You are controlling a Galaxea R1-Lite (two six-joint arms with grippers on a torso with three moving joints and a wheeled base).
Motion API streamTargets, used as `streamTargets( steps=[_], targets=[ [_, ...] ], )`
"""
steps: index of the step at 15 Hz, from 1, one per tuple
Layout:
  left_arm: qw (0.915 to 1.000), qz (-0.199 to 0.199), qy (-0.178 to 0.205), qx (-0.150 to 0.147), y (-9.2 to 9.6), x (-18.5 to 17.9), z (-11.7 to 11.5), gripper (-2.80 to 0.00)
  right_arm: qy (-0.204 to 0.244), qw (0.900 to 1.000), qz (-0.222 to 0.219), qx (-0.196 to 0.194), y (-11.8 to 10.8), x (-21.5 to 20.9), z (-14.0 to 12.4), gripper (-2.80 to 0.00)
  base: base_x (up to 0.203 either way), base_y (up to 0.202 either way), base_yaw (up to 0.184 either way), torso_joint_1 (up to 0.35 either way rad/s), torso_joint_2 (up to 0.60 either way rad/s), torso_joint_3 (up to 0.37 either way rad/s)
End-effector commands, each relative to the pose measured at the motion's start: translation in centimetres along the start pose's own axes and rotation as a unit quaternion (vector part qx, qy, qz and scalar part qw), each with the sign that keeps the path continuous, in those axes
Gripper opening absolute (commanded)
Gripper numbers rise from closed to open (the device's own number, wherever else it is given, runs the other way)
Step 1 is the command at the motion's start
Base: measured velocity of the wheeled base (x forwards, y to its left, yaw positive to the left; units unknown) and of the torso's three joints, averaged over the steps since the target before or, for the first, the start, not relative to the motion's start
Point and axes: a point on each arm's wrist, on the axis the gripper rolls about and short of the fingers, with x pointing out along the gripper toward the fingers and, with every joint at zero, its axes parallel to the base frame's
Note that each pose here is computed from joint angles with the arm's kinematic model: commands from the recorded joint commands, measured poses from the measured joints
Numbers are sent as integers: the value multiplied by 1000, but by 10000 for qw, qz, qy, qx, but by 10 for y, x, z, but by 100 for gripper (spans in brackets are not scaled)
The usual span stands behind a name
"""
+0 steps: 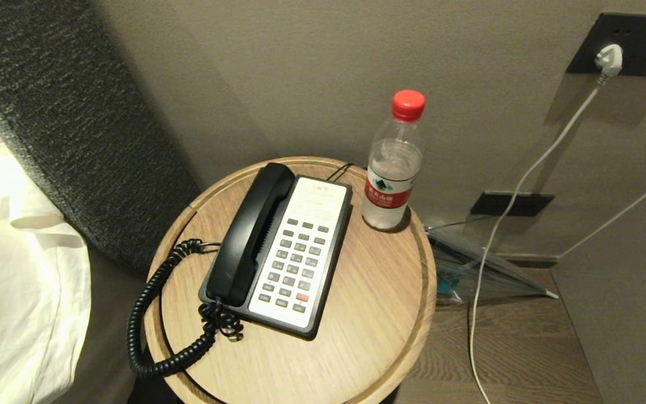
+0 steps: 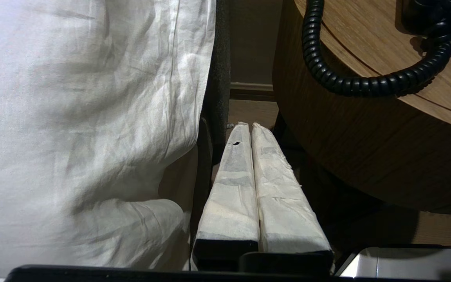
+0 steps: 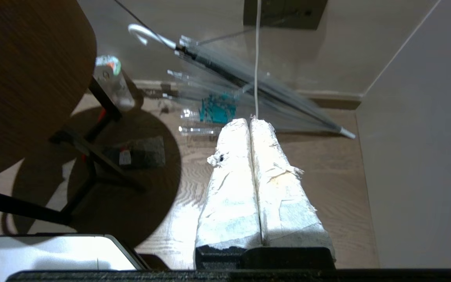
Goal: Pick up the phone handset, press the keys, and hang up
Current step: Pick up the desk phone handset
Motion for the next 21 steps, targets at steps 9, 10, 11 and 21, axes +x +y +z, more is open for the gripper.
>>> streamTargets(
  steps=[9, 10, 11, 21],
  targets=[
    [10000, 4, -7, -70, 0, 0, 0, -280, -3, 10000, -1, -3, 0, 0, 0, -280, 0, 0, 0, 1, 3, -33],
    [10000, 4, -7, -69, 0, 0, 0, -280, -10, 10000, -1, -3, 0, 0, 0, -280, 0, 0, 0, 0, 0, 0],
    [10000, 4, -15, -63, 0, 0, 0, -280, -3, 10000, -1, -3, 0, 0, 0, -280, 0, 0, 0, 0, 0, 0],
    [9990, -178, -387, -109, 0, -13, 38, -280, -3, 10000, -1, -3, 0, 0, 0, -280, 0, 0, 0, 0, 0, 0]
  ],
)
